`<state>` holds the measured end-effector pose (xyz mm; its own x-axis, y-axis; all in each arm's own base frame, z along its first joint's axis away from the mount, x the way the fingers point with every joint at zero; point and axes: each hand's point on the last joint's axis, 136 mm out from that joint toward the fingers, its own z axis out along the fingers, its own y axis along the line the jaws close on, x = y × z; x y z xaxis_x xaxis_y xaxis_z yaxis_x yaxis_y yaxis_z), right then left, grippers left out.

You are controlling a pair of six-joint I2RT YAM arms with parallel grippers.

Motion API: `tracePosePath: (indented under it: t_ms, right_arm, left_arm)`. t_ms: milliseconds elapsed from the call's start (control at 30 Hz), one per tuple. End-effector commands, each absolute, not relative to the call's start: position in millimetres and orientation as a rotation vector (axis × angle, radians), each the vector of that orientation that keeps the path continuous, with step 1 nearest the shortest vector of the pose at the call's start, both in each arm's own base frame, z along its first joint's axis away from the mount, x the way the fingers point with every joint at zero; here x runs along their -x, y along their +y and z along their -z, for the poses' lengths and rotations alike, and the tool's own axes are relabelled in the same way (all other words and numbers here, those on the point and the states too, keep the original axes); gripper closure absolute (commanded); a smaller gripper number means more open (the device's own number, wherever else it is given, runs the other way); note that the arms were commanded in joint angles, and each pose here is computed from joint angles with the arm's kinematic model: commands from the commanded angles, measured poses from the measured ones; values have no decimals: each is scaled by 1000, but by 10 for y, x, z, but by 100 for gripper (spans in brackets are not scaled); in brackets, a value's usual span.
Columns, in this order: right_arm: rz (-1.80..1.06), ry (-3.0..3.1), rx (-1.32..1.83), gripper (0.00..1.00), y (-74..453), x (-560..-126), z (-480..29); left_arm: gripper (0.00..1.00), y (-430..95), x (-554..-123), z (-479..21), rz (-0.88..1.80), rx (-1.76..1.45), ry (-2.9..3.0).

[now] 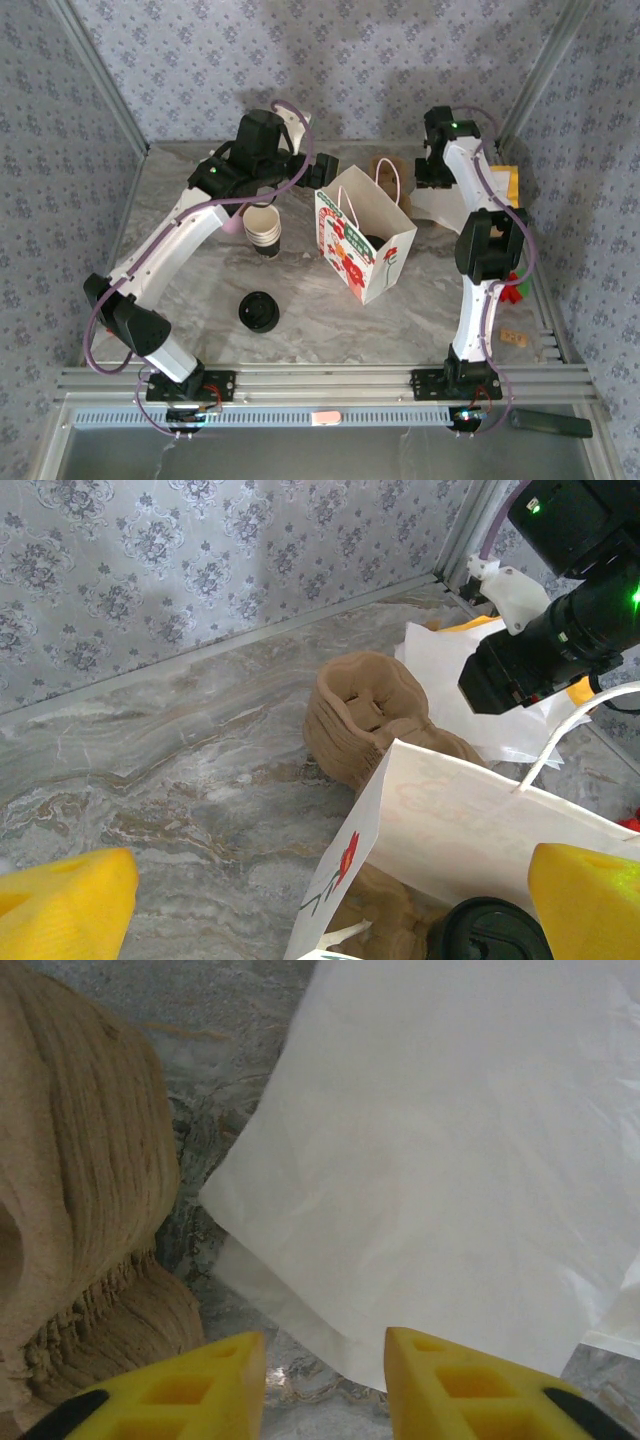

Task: Pack the takeout coffee

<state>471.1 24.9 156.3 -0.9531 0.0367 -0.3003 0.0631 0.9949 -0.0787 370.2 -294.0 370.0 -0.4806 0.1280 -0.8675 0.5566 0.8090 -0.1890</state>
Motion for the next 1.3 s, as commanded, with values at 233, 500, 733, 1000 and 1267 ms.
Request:
tracePosePath:
  t_ms: [233,500,733,1000,1267]
  right_arm:
    - [370,2766,159,43,117,-4283,-1839]
    - [618,2785,391,35,-102,-3893,-1705]
    - [818,2796,662,29,-120,-3843,-1539]
    - [825,2753,705,23,0,-4150,-1348]
    - [841,2759,727,22,-10,-4280,-1114]
  left_arm:
    - [0,-2934,-3652,-3940,609,-500,1975]
    - [0,-2889,-3593,-3992,615,-499,1962]
    - [0,-2847,-3554,-4026,608,-498,1952]
    - [0,-2857,-3565,-4011,604,-502,1954]
    - [0,-2864,-3592,-3964,589,-509,1964]
